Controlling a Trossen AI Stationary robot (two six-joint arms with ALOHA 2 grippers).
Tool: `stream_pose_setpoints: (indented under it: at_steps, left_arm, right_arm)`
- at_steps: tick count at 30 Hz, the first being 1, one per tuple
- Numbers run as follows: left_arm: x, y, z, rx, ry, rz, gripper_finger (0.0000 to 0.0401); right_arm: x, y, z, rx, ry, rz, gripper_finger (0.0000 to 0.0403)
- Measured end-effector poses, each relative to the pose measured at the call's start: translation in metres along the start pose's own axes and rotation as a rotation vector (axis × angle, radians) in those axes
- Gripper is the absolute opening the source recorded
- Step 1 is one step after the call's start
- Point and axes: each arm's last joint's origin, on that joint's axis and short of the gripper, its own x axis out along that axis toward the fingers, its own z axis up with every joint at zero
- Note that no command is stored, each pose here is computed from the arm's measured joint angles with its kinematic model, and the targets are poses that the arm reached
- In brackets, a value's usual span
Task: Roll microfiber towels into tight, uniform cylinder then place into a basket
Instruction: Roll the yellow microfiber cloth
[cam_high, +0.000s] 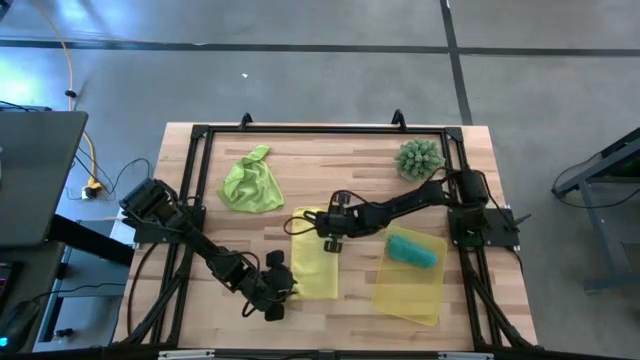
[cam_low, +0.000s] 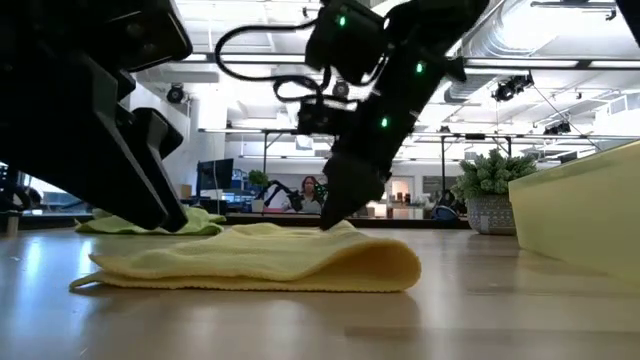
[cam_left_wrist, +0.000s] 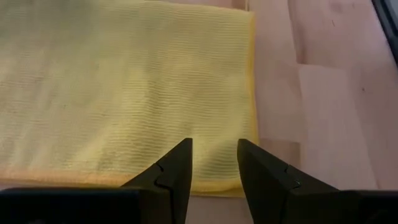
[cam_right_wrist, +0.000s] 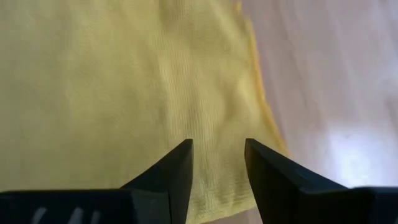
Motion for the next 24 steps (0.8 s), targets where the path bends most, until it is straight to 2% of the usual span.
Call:
stream_pose_setpoints:
  at_steps: [6,10,12,16,24]
  left_arm:
    - [-0.002,-0.002,0.002,0.071,0.017,-0.054,0.0117]
    - [-0.002,-0.003,0.001,0.222,0.050,-0.120,0.0117]
    - [-0.002,-0.003,0.000,0.318,0.052,-0.120,0.0118]
    - [-0.002,-0.003,0.000,0.508,0.039,-0.123,0.0118]
    - [-0.002,0.001,-0.005,0.516,0.109,-0.132,0.0125]
  right_arm:
    - [-0.056,0.005,0.017,-0.035,-0.056,0.080,0.0137]
    - [-0.096,0.023,0.018,-0.122,-0.109,0.235,0.0137]
    - [-0.108,0.036,0.013,-0.209,-0.112,0.291,0.0137]
    - [-0.117,0.066,0.001,-0.395,-0.124,0.304,0.0138]
    - [-0.101,0.099,-0.016,-0.474,-0.072,0.313,0.0176]
